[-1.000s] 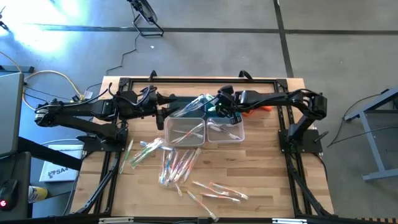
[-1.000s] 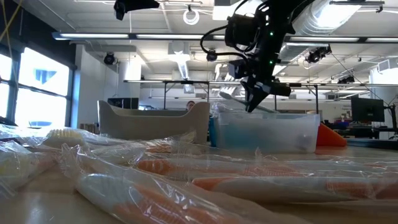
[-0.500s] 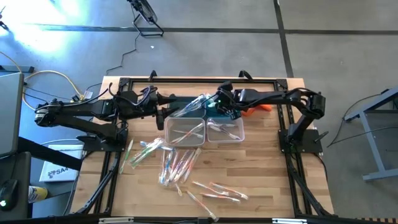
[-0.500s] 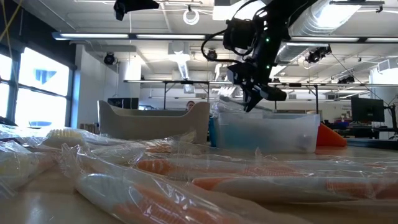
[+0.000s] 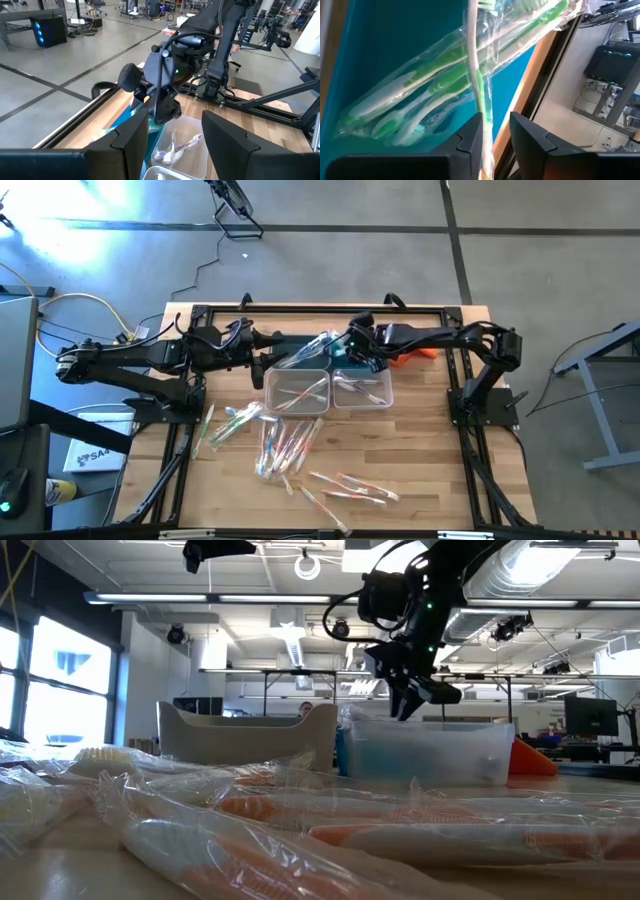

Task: Pick & Place Toothbrushes
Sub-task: Put the green toothbrush into the blue bin

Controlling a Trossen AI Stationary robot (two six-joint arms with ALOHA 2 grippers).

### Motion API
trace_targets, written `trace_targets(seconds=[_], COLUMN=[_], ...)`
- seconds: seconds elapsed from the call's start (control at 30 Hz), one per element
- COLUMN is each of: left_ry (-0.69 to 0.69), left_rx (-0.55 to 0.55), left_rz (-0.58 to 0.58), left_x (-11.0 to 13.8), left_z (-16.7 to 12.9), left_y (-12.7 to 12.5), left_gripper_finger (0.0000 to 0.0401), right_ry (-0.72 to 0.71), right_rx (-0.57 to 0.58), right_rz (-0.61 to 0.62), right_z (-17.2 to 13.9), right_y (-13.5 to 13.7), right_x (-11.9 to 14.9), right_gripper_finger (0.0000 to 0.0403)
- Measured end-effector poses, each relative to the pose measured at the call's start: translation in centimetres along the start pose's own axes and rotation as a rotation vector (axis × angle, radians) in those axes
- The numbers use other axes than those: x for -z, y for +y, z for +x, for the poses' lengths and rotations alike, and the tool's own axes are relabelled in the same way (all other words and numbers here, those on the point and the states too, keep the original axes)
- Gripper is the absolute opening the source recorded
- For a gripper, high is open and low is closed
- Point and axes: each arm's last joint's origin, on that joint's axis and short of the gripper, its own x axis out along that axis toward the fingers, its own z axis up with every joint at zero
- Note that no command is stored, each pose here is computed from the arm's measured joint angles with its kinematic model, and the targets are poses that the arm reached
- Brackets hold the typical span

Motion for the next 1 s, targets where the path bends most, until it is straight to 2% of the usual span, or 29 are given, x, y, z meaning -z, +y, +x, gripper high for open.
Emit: trace_targets(seconds=[0.27,0.53,0.63,0.73,0.87,1.0], left_ry=[0.005,0.027,0.022,0.020,0.020,0.020], left_rx=[0.000,-0.004,-0.003,-0.003,-0.003,-0.003], left_rz=[0.002,0.009,0.007,-0.026,-0.071,-0.073], left_x=[0.1,0.3,0.2,0.2,0.2,0.2], left_z=[0.0,0.0,0.0,0.0,0.0,0.0], left_y=[0.0,0.1,0.0,0.0,0.0,0.0], left_gripper_finger=[0.0182,0.0182,0.0182,0.0182,0.0182,0.0182], right_ry=[0.005,-0.078,-0.138,-0.223,-0.305,-0.314], right_rx=[-0.019,0.016,0.007,-0.039,-0.127,-0.177], right_rz=[-0.036,-0.005,0.068,0.191,0.368,0.514], right_z=[-0.6,-3.2,-4.6,-5.8,-6.7,-6.5], right_y=[0.7,0.8,0.5,-0.1,-1.2,-2.3], right_x=[-0.2,-0.7,-0.4,0.3,1.8,3.3], right_gripper_finger=[0.0130,0.0121,0.0111,0.0095,0.0051,0.0008])
